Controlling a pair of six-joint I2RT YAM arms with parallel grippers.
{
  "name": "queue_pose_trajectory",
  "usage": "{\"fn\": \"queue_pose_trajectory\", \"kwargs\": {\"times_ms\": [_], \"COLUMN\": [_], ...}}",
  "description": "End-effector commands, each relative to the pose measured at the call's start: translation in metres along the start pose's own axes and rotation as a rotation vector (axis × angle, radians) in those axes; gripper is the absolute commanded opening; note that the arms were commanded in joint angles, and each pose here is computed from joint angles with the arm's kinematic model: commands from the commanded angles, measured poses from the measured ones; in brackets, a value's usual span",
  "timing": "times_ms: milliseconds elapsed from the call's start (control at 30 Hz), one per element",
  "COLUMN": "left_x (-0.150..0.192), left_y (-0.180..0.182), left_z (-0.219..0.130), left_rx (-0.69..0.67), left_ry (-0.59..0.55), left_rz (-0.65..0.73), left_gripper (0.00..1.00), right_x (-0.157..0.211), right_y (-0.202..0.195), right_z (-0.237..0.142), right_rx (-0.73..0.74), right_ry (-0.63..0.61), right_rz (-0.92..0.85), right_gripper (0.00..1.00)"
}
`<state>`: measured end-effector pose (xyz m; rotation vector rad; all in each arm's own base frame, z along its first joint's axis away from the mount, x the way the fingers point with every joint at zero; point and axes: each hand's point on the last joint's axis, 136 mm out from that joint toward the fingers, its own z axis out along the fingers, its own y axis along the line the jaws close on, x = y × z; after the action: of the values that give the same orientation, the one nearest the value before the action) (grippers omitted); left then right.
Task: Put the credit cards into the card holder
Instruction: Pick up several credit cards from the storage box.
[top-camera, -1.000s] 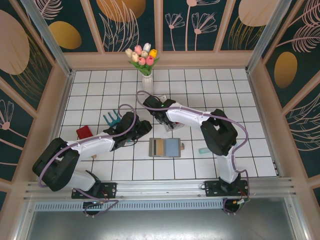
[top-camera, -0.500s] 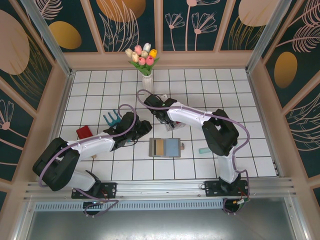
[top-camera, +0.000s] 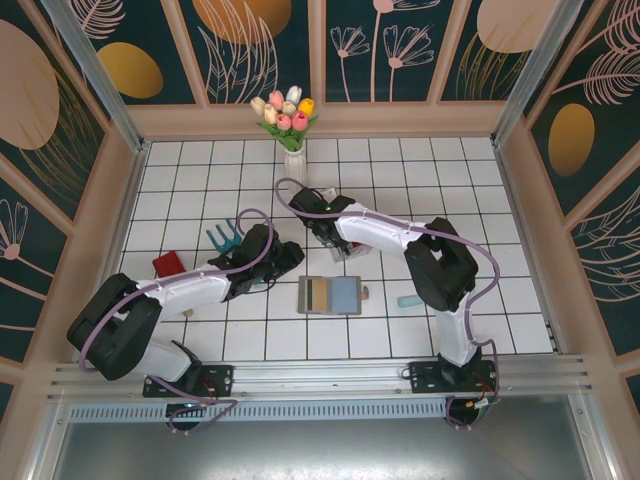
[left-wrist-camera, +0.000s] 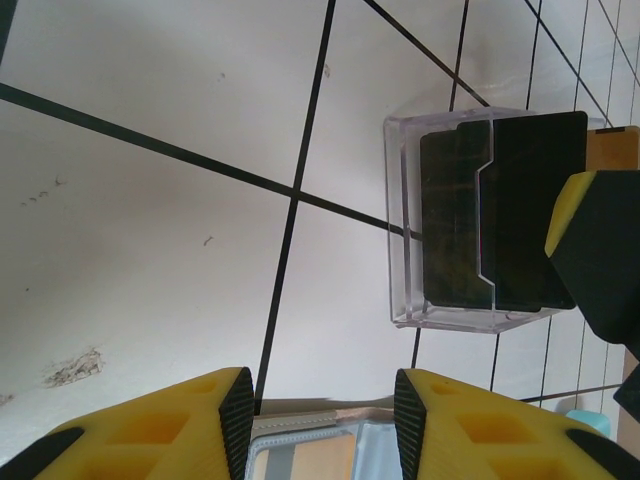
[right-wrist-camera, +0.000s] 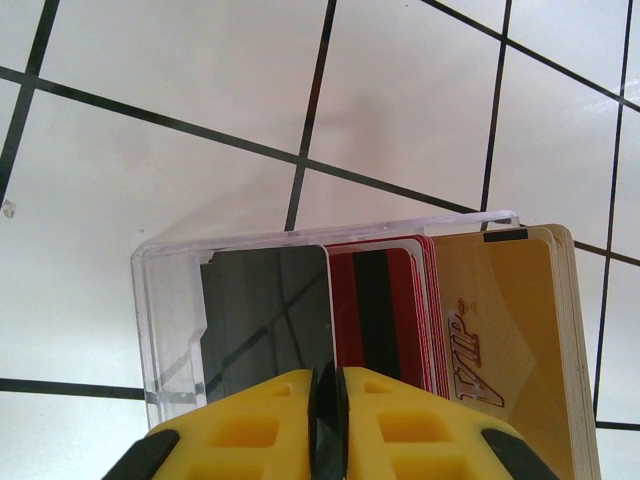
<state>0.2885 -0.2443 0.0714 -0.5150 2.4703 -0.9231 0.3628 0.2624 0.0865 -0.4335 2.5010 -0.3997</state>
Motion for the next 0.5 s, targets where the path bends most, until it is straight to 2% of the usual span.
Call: {"fn": "queue_pose_trajectory", "kwargs": {"times_ms": [0, 333, 467], "left_x": [-0.0027, -0.0026, -0.0024], "left_y": [-0.0063, -0.0074, -0.0058], "left_z": [0.0024, 0.0034, 0.0032], "left_rx": [0.017, 0.019, 0.014], "left_ry": [0.003, 0.007, 0.006], "left_rz": [-0.009, -0.006, -0.007], "left_gripper": [0.44, 0.44, 0.44], "right_x": [-0.0001, 0.0040, 0.0026], "right_y": [-0.0166, -0.0158, -0.0168], "right_z": [-0.0070, -0.0049, -0.0063], "right_rx": [0.037, 0.036, 0.037], "right_ry": [-0.001, 0.012, 0.006], "right_rz": [-0.017, -0.032, -0.027], "right_gripper": [0.16, 0.18, 0.16]}}
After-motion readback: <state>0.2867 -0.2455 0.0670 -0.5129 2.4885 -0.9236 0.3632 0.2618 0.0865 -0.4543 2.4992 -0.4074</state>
